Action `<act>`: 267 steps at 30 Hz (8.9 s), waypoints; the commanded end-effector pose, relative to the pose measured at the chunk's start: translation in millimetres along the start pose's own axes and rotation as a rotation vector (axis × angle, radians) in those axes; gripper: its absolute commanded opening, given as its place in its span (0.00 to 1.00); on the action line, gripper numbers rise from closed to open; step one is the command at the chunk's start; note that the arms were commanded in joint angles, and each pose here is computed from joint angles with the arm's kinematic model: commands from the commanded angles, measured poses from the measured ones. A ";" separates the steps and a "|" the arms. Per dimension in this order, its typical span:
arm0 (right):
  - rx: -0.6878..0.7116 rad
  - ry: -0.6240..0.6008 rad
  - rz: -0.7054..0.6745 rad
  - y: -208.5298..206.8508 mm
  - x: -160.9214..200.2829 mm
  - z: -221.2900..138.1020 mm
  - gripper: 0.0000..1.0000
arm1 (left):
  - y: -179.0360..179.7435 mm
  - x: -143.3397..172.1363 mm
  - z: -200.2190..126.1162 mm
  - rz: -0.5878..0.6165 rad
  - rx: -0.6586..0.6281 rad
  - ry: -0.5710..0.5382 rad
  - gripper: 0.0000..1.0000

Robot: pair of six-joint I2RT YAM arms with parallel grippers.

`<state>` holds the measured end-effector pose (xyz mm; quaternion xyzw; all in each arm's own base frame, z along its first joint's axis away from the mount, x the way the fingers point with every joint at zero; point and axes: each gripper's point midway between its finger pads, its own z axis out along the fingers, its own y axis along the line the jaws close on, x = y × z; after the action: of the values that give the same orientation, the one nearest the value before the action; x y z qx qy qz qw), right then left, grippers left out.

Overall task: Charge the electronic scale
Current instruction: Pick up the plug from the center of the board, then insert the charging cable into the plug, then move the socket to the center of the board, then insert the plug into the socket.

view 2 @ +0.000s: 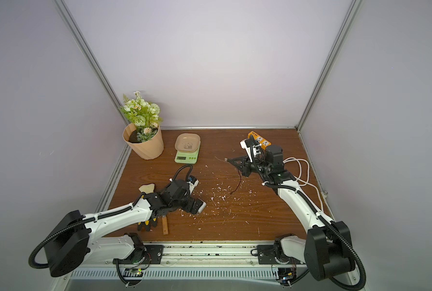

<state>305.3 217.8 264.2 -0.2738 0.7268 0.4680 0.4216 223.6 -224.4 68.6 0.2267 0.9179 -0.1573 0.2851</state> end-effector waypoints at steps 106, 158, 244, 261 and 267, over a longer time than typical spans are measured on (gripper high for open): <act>-0.024 0.371 0.032 92.9 47.7 61.2 0.00 | -57.1 -127.2 -103.3 1.092 -0.047 -0.828 0.33; 1.028 0.278 0.378 -376.9 -21.8 -12.9 0.83 | -53.8 -109.4 -73.5 1.018 0.023 -0.725 0.38; 0.146 -0.031 0.006 37.2 -16.4 17.3 0.75 | -53.5 -128.1 -98.4 0.878 0.011 -0.859 0.41; 0.035 -0.087 -0.038 86.8 7.9 29.8 0.87 | -63.3 -140.5 -117.6 0.819 0.063 -0.962 0.41; 0.029 -0.070 -0.028 91.3 12.0 43.5 0.88 | -64.4 -142.4 -118.6 0.817 0.066 -0.968 0.42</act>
<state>239.0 289.4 271.6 -0.2706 0.7281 0.4519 0.4386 245.8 -274.0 239.6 0.4815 0.5399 -0.1359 0.6769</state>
